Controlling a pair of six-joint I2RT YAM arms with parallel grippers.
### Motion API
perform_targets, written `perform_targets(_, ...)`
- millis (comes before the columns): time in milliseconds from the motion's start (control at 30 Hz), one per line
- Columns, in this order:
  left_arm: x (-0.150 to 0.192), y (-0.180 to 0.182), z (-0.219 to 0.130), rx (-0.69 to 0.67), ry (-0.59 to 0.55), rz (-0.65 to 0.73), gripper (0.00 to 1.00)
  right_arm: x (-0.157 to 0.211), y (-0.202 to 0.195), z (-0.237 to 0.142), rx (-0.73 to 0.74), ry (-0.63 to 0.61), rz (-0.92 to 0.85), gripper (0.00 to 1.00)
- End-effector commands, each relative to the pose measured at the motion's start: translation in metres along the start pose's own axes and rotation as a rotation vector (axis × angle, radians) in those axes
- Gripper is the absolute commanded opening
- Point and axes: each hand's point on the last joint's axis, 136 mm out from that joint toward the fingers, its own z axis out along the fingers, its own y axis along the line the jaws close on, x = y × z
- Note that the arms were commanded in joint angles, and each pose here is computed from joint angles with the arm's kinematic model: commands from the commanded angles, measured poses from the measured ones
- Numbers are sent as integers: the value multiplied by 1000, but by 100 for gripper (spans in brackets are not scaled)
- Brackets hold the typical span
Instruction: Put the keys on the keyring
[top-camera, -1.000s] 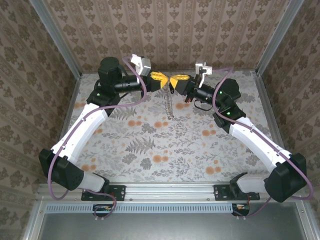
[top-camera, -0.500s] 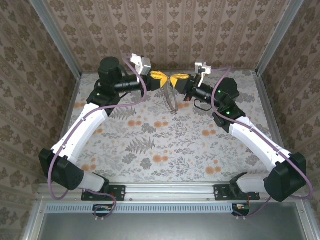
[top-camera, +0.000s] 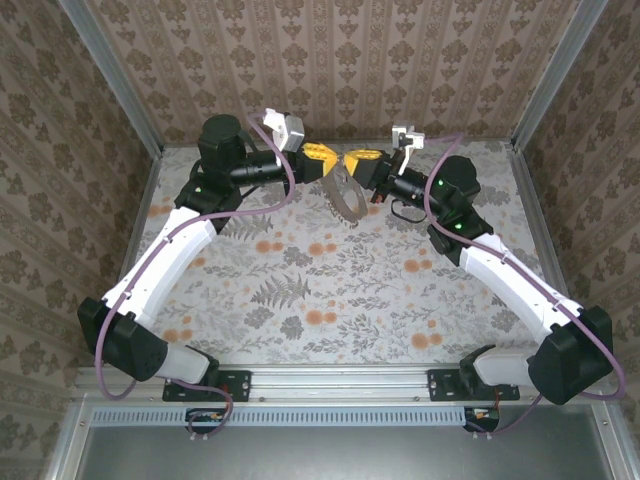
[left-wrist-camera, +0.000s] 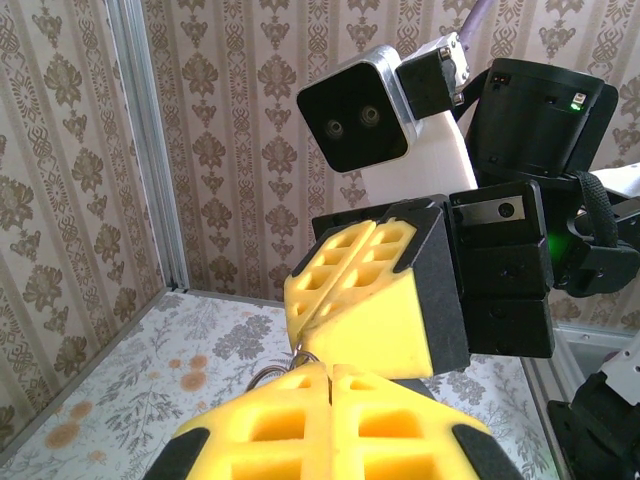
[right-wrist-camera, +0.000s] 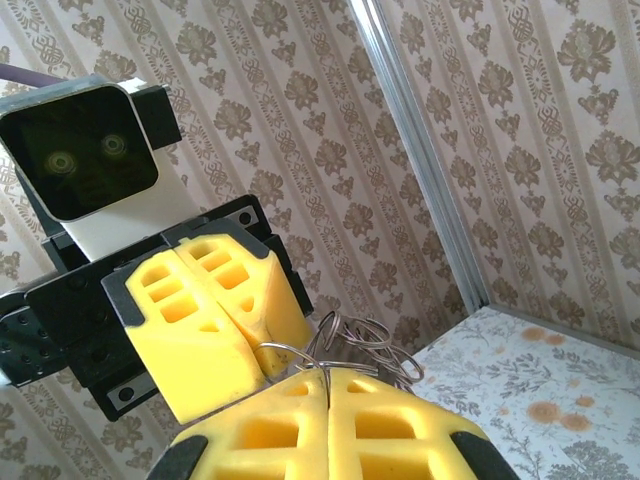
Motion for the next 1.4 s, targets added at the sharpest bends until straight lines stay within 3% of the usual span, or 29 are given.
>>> perform_targets(0,-29,-24,-7,46,-69,78,0,1,-3,-2,-17,13,10,0)
perform_targets(433,-25,-11,-3,2,-126,36,0,-8,10,2,-104,3,47,0)
perform_targets(1200,-23,-10,-1,15,-144,13,0,-10,7,1,-91,-17,66,0)
perform_targets(1300,-23,-10,-1,16,-143,12,0,-12,6,0,-84,-24,67,8)
perform_targets(1367,-23,-11,0,18,-143,13,0,-14,6,-1,-81,-30,68,19)
